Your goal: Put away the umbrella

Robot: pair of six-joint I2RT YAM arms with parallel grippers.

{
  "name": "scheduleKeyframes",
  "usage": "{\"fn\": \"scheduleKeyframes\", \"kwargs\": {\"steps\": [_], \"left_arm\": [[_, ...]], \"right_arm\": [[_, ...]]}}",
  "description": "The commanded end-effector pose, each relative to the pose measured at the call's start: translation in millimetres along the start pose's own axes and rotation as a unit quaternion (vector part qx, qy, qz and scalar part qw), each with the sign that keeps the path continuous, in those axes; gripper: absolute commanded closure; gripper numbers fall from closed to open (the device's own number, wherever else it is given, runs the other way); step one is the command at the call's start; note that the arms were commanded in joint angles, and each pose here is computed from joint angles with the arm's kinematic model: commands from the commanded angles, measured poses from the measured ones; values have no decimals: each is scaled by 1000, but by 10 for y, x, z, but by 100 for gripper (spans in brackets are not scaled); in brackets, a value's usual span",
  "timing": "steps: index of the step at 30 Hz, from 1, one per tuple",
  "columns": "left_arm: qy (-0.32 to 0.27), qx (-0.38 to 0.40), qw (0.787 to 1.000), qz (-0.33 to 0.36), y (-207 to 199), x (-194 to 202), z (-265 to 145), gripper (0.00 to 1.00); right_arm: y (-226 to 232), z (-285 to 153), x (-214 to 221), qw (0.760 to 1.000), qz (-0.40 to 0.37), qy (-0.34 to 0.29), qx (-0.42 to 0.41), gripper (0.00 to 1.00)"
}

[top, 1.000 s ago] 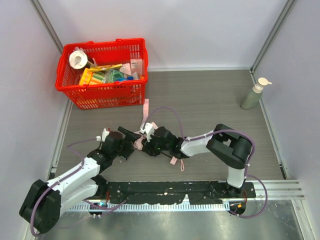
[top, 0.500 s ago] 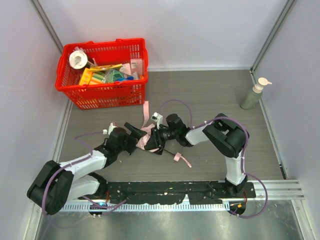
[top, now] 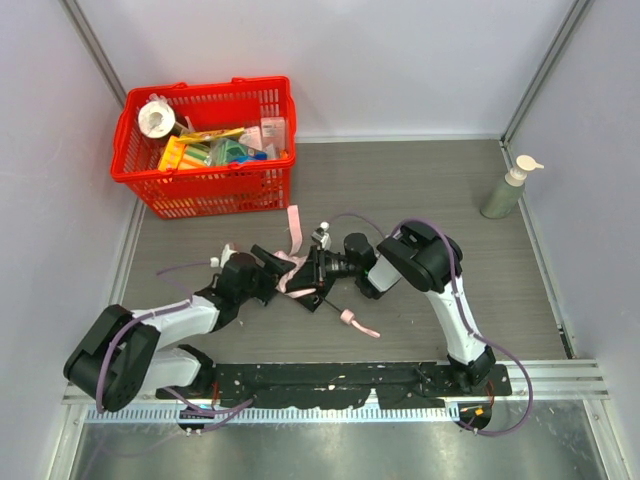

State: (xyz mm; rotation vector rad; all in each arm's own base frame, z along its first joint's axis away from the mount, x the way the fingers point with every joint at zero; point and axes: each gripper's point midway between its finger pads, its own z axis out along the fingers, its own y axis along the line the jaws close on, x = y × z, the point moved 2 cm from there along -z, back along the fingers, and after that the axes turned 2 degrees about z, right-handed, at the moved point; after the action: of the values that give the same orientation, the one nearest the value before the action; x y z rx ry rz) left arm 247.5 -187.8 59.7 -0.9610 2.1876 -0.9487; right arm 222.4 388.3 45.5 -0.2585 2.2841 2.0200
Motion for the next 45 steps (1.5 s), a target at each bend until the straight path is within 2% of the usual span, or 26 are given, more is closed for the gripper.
{"fn": "scheduleKeyframes", "kwargs": {"steps": [1, 4, 9, 11, 12, 13, 14, 15, 16, 17, 18, 19, 24, 27, 29, 30, 33, 34, 35, 36, 39, 41, 42, 43, 45], "left_arm": [[24, -45, 999, 11, 272, 120, 72, 26], [20, -48, 999, 14, 304, 113, 97, 41], [25, -44, 999, 9, 349, 145, 136, 76], [27, -44, 999, 7, 375, 154, 136, 89], [28, -43, 999, 7, 381, 163, 134, 95], [28, -47, 999, 4, 410, 167, 125, 100], [27, -46, 999, 2, 419, 164, 119, 100], [28, -44, 999, 1, 429, 173, 106, 100], [28, -45, 999, 0, 439, 175, 92, 100], [28, -46, 999, 0, 449, 176, 79, 100], [28, -47, 999, -1, 458, 175, 63, 100], [27, -45, 999, -3, 448, 170, 45, 100], [28, -44, 999, -5, 442, 173, -15, 100], [32, -42, 999, -7, 426, 185, -41, 100], [32, -45, 998, -8, 434, 182, -50, 100], [33, -47, 998, -8, 439, 188, -53, 100], [37, -60, 997, -16, 504, 212, -58, 100], [37, -64, 997, -20, 525, 213, -52, 100], [51, -64, 996, -26, 517, 255, -65, 100], [54, -71, 995, -31, 538, 270, -67, 100], [61, -77, 994, -43, 521, 288, -70, 100], [61, -96, 992, -52, 546, 285, -82, 100], [64, -105, 991, -53, 563, 299, -93, 100], [64, -110, 990, -56, 561, 300, -97, 100], [66, -125, 988, -63, 578, 312, -112, 100]], "right_arm": [[464, -31, 214, 993, 3, 50, -110, 99], [412, -52, 256, 994, 3, 51, -101, 99], [318, -63, 294, 996, -12, 56, -69, 99], [281, -75, 305, 997, -16, 56, -55, 94], [296, -78, 300, 997, -22, 56, -51, 84], [222, -77, 298, 998, -22, 55, -33, 79], [241, -74, 281, 998, -33, 53, -23, 69], [102, -81, 285, 998, -42, 53, 10, 64], [151, -76, 236, 997, -56, 49, 26, 48], [-49, -121, 257, 993, -64, 53, 84, 39], [41, -124, 168, 990, -89, 47, 96, 35], [-121, -206, 183, 982, -100, 50, 152, 29], [147, -311, -81, 957, -185, 39, 218, 24], [276, -299, -184, 925, -268, 38, 267, 24], [326, -278, -219, 893, -325, 39, 310, 24], [305, -276, -202, 867, -359, 44, 342, 24], [498, -145, -205, 828, -429, 36, 358, 23], [514, -102, -179, 807, -458, 35, 371, 22], [503, -60, -159, 799, -468, 38, 376, 22], [484, -43, -156, 776, -489, 32, 398, 22], [311, 17, -97, 730, -520, 36, 443, 23], [244, 13, -98, 679, -547, 17, 490, 24], [186, 73, -24, 663, -559, 21, 497, 25], [202, 83, -38, 641, -569, 0, 515, 25], [118, 78, -36, 618, -571, -10, 540, 30]]}}
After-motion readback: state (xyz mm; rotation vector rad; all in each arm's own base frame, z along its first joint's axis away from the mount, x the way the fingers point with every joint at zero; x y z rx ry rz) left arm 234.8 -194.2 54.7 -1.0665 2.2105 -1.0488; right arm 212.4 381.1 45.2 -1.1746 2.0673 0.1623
